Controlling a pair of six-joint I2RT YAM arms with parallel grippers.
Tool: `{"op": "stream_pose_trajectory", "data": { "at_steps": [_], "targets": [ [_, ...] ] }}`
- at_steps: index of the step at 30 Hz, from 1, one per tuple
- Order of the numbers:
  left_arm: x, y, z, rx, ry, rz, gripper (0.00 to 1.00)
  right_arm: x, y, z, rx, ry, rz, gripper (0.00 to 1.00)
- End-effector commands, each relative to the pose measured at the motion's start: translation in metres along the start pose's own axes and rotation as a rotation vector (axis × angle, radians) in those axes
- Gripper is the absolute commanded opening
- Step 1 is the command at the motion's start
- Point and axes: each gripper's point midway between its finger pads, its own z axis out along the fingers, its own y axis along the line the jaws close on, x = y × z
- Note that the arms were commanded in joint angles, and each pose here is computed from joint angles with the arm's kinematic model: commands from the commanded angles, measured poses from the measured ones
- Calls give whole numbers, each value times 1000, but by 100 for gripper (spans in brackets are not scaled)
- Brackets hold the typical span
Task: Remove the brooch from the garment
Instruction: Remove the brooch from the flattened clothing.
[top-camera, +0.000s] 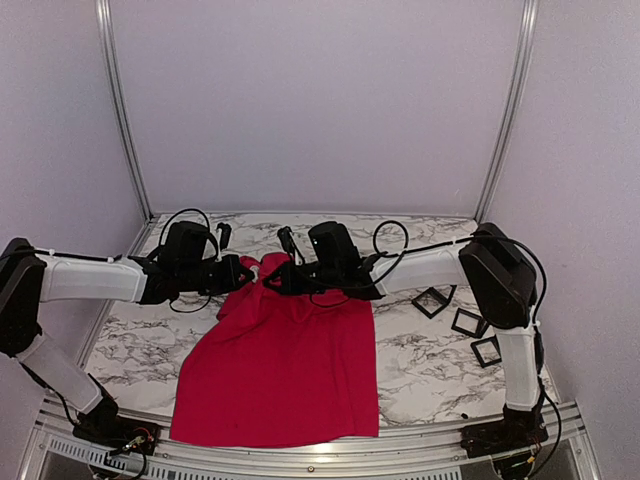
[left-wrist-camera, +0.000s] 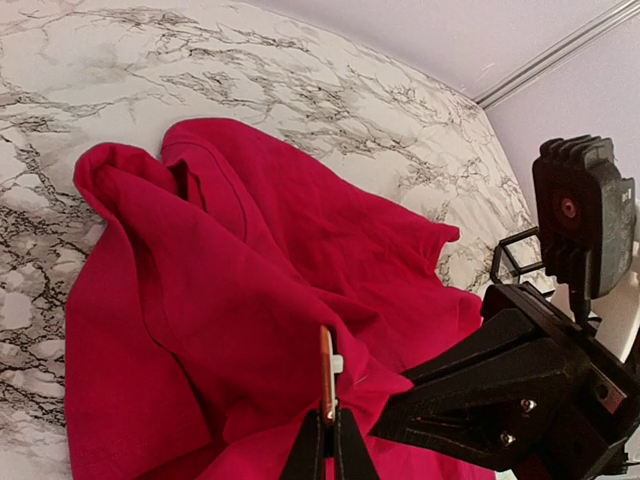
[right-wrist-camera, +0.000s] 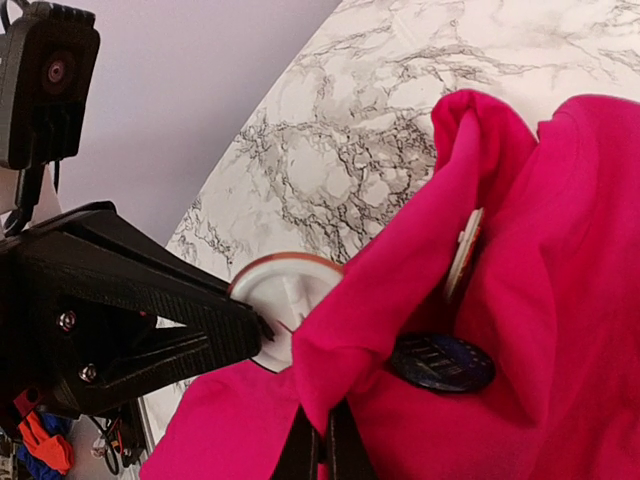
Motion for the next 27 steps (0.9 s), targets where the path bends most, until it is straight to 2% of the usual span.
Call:
{"op": "stream_pose_trajectory", "data": {
  "at_steps": [1, 27],
  "targets": [
    [4, 3, -5, -45, 42, 48, 0, -19, 25, -2, -21, -38, -61, 0],
    [19, 20, -7, -169, 102, 134, 0, -20, 30, 2, -26, -30, -84, 0]
  ]
}}
